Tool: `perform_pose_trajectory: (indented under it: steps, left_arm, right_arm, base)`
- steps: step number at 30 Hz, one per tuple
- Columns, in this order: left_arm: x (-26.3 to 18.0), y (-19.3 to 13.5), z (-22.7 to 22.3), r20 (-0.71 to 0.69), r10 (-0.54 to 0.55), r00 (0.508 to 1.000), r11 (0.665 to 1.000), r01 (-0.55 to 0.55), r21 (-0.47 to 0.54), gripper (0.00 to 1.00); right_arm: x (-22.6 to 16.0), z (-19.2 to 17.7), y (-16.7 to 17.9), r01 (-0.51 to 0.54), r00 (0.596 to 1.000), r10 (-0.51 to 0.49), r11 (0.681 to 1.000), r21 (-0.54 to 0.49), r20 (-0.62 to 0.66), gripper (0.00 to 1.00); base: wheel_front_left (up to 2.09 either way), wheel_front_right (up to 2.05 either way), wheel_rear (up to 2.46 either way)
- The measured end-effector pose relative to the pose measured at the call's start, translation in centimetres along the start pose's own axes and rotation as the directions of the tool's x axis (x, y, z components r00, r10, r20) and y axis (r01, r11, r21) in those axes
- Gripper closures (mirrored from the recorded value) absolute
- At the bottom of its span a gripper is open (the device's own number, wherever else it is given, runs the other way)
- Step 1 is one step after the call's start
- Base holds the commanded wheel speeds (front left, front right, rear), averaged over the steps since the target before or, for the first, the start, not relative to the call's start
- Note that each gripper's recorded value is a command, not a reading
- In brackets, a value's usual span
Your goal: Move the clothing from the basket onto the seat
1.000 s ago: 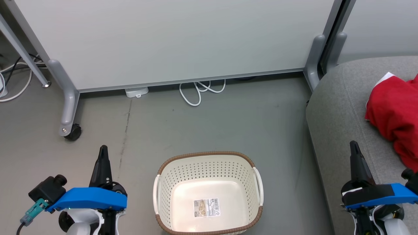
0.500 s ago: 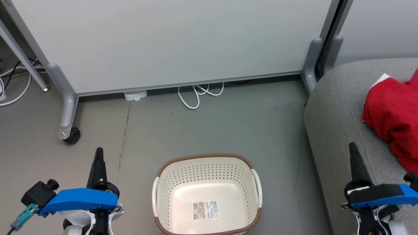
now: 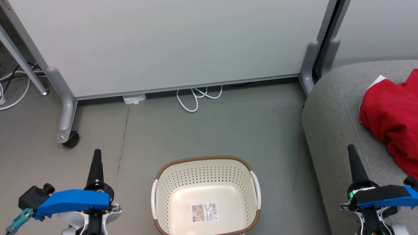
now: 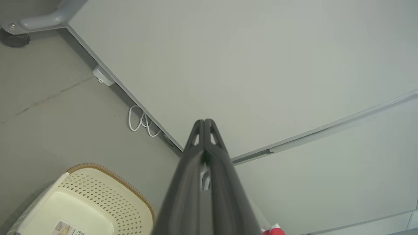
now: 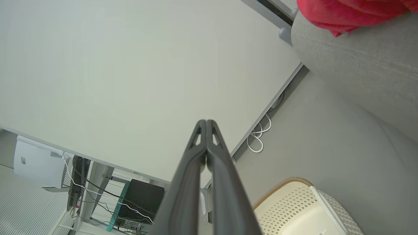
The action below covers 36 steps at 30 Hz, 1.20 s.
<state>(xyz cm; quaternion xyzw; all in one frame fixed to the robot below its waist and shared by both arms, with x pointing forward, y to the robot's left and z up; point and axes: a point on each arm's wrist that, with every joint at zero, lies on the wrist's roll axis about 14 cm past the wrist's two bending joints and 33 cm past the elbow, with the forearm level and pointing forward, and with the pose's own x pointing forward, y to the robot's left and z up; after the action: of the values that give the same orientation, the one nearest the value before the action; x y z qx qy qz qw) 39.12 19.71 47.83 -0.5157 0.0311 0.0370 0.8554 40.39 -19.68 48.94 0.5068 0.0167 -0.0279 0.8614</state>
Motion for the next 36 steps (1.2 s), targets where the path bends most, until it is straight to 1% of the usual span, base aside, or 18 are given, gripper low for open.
perform_pose_trajectory:
  steps: [16, 36]
  left_arm:
    - [-0.1, -0.6, 0.5, 0.003, -0.017, 1.0, 0.988, 0.017, -0.153, 1.0]
    - [-0.2, -1.3, 0.9, 0.004, -0.045, 0.999, 0.948, 0.044, -0.314, 1.0]
  right_arm:
    - [-0.4, 0.2, 0.3, -0.008, 1.0, 0.009, 0.987, 0.159, -0.005, 1.0]
    - [-0.9, 0.6, 0.7, -0.028, 0.999, 0.032, 0.945, 0.327, -0.007, 1.0]
  base:
    - [0.0, 0.0, 0.0]
    - [0.0, 0.0, 0.0]
